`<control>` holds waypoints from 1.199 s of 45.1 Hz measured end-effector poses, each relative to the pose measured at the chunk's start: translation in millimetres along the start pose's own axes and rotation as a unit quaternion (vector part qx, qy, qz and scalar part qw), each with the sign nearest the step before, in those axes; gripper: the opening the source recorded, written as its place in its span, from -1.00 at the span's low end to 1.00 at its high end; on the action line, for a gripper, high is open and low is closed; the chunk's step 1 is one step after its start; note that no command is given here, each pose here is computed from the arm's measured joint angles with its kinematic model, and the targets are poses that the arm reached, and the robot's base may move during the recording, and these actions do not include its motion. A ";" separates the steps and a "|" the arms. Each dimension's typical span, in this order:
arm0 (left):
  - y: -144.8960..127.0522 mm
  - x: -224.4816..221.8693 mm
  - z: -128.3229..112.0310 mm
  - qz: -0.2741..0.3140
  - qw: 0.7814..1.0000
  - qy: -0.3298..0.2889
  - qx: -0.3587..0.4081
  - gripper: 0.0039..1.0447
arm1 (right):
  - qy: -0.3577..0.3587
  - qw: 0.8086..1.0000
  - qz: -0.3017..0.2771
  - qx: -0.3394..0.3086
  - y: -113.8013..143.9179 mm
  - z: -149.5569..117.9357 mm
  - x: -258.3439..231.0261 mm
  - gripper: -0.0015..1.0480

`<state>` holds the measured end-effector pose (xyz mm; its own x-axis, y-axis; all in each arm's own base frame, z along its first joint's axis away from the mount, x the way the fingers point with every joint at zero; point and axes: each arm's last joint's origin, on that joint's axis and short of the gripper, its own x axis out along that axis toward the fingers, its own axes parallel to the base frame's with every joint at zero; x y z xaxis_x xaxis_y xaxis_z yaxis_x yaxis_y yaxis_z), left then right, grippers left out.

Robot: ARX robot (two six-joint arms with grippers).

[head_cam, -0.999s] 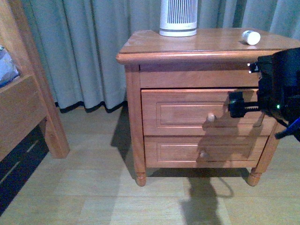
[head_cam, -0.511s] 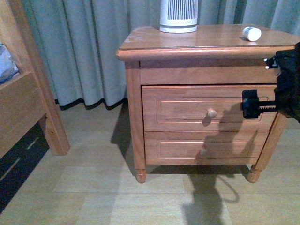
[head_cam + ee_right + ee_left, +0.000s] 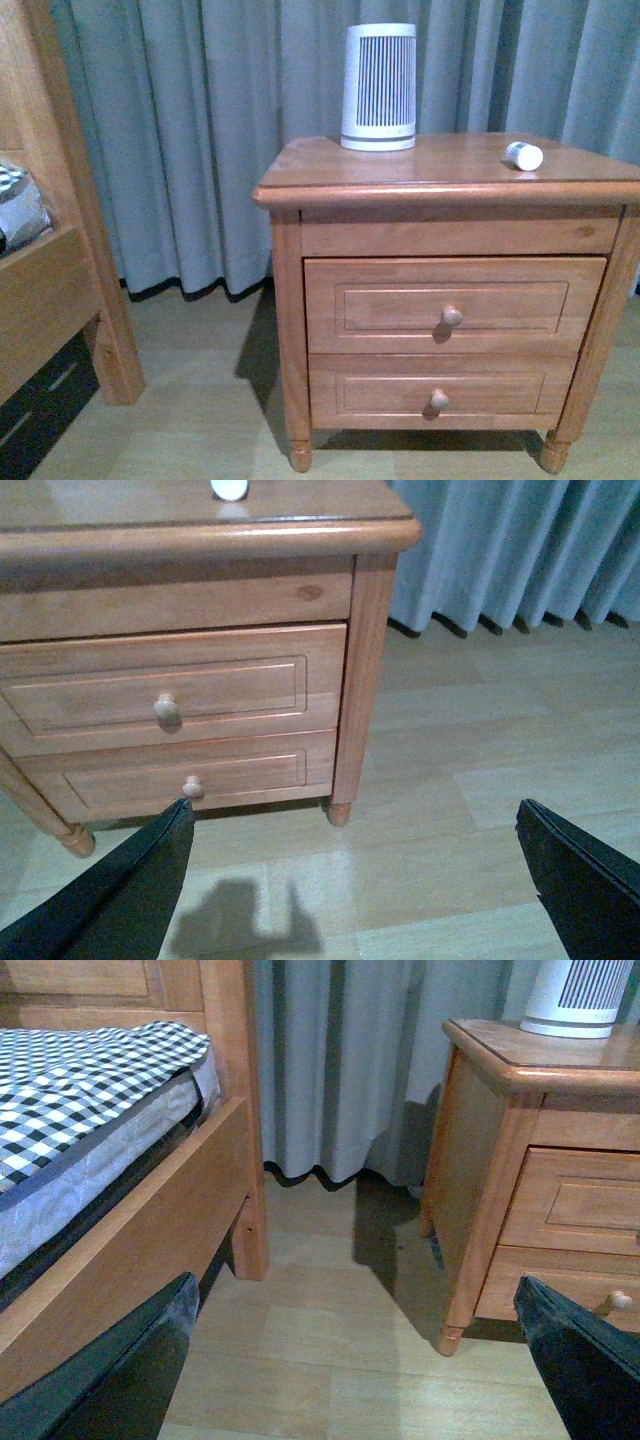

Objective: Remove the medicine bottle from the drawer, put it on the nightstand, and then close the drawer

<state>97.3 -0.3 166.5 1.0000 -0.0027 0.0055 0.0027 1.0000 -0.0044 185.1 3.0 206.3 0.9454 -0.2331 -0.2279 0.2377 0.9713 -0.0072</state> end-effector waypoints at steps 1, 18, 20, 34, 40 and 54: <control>0.0 0.0 0.0 0.000 1.000 0.000 0.000 0.88 | -0.005 1.000 0.000 0.001 -0.5 -1.1 -5.9 0.87; 0.0 0.0 0.0 0.000 1.000 0.000 0.000 0.88 | -0.026 0.999 0.013 0.025 -2.7 -46.3 -79.8 0.87; 0.0 0.0 0.0 0.000 1.000 0.000 0.000 0.88 | -0.027 0.999 0.014 0.027 -2.7 -46.2 -80.1 0.87; 0.0 0.0 0.0 0.000 1.000 0.000 0.000 0.88 | -0.110 0.986 0.126 0.009 -8.0 -48.0 -79.2 0.28; 0.0 0.0 0.0 0.000 1.000 0.000 0.000 0.88 | -0.112 0.986 0.126 -0.001 -11.8 -54.5 -76.6 -0.12; 0.0 0.0 0.0 0.000 1.000 0.000 0.000 0.88 | -0.118 0.986 0.121 -0.008 -23.2 -56.8 -73.8 -0.94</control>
<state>97.3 -0.3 166.5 1.0000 -0.0027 0.0055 0.0027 1.0000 -0.0040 97.2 0.4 167.9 1.0000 0.0019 0.0074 -0.0019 1.0000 0.0044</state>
